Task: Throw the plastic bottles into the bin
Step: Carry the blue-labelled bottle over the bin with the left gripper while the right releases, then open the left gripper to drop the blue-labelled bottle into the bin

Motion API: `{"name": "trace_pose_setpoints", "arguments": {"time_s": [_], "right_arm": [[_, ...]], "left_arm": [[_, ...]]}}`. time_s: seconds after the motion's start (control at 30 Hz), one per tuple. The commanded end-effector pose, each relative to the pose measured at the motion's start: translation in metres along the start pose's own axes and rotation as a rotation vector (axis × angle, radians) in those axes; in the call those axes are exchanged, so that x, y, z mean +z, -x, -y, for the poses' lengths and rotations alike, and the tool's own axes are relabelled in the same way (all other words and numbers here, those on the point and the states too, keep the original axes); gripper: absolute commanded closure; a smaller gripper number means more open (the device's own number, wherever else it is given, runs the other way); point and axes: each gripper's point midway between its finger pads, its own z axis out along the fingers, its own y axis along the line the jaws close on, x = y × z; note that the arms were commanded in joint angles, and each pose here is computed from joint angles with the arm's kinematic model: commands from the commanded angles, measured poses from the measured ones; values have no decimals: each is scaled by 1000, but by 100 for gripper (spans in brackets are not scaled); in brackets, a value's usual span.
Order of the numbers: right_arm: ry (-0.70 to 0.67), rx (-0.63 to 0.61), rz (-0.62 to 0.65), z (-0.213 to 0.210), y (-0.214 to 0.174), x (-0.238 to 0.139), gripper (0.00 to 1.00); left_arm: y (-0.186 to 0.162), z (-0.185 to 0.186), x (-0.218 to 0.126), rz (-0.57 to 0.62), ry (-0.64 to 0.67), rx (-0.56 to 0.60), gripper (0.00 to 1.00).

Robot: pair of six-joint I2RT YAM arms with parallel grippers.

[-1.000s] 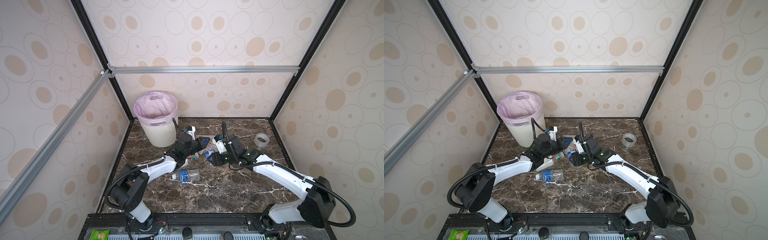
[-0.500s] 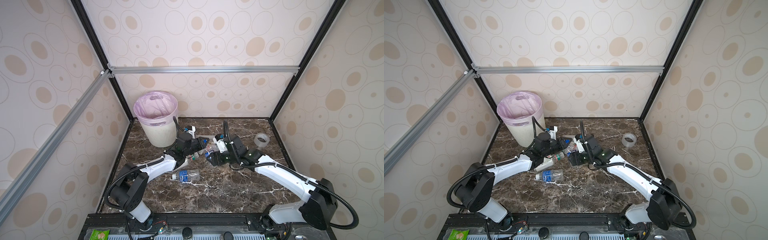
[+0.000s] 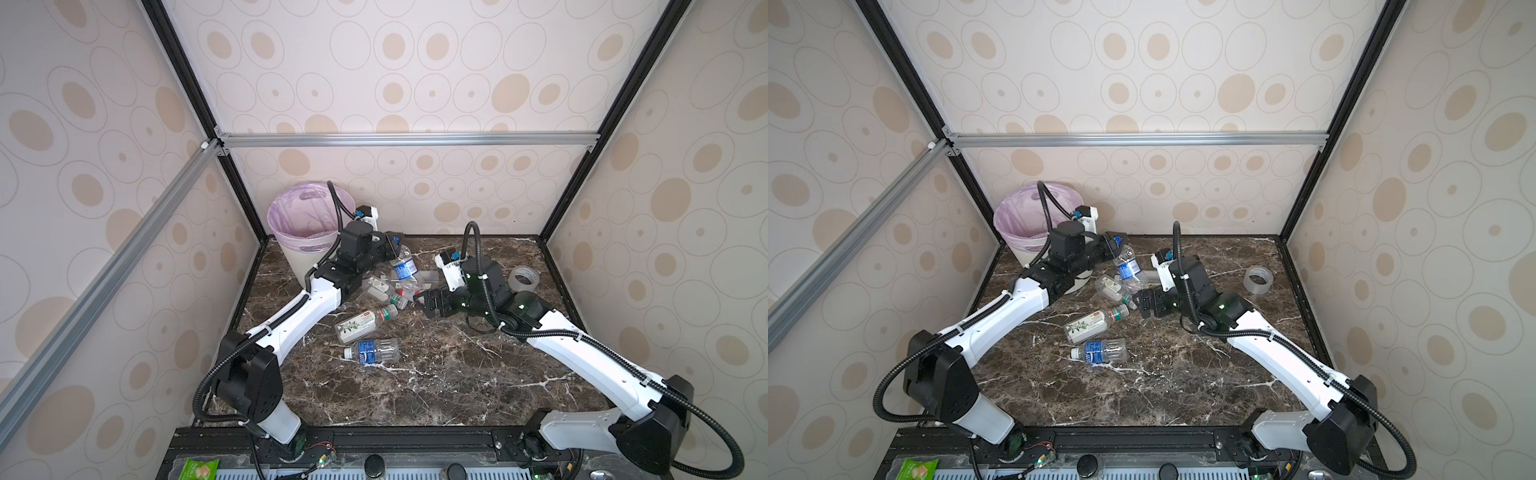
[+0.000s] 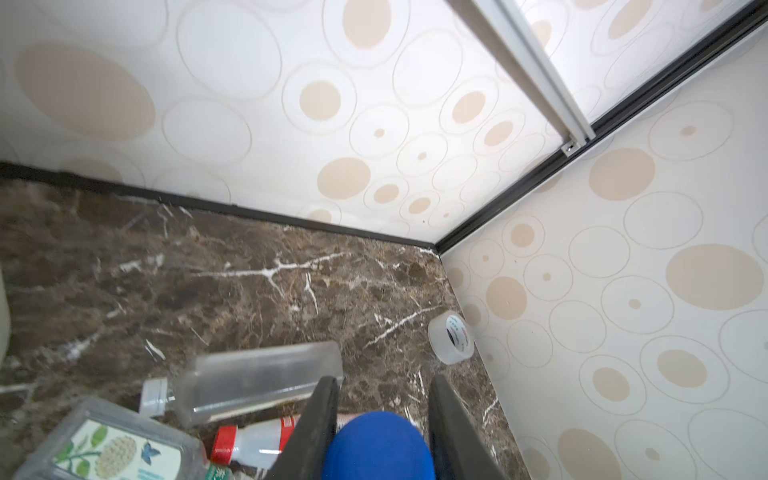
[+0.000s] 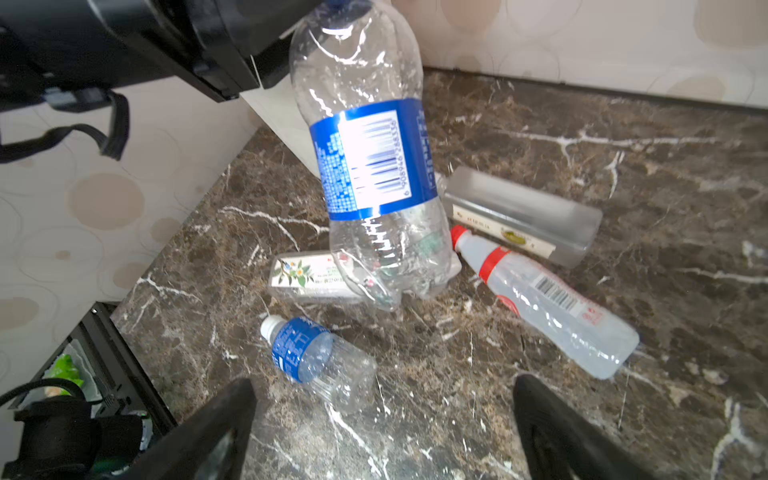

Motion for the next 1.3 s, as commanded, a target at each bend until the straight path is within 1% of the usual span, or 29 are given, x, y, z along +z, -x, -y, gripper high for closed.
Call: {"name": "trace_pose_setpoints", "arguments": {"time_s": [0.0,0.07,0.27,0.4,0.53,0.6,0.7,0.77,0.83,0.93,1.03,1.07,1.1,1.13,1.17,1.2,1.27], "right_arm": [[45,-42,113,-19,44,-12,0],[69,-55,158,-27,63,-16,0],[125,-103,286,-50,115,-26,0],[156,-122,350,-62,141,-33,0],[164,-129,379,-67,152,-37,0],[170,-131,390,-68,154,-37,0],[170,-131,381,-68,153,-31,0],[175,-129,367,-69,151,-25,0],[176,-123,357,-68,149,-20,0],[183,-118,346,-69,147,-15,0],[188,-113,327,-69,144,-11,0],[191,-111,321,-69,142,-10,0],[189,-107,317,-69,141,-10,0],[188,-107,317,-68,140,-12,0],[185,-103,317,-67,139,-13,0],[182,-103,320,-66,138,-14,0],[171,-105,324,-64,136,-16,0]], "left_arm": [[50,6,-22,68,50,102,78],[76,8,-31,114,73,131,78],[166,20,-73,307,153,238,78],[213,25,-104,425,226,312,78],[249,33,-139,540,281,372,77],[266,38,-162,613,319,399,78],[279,42,-190,697,343,420,78],[281,40,-198,735,345,421,80],[280,30,-197,744,360,414,81],[276,-3,-177,699,399,384,81],[266,-64,-137,596,433,303,80],[260,-92,-122,541,440,234,79],[255,-117,-107,477,419,160,79],[250,-129,-94,424,380,111,75],[245,-134,-84,371,353,86,66],[247,-129,-81,355,336,93,50],[248,-109,-83,358,273,96,18]]}}
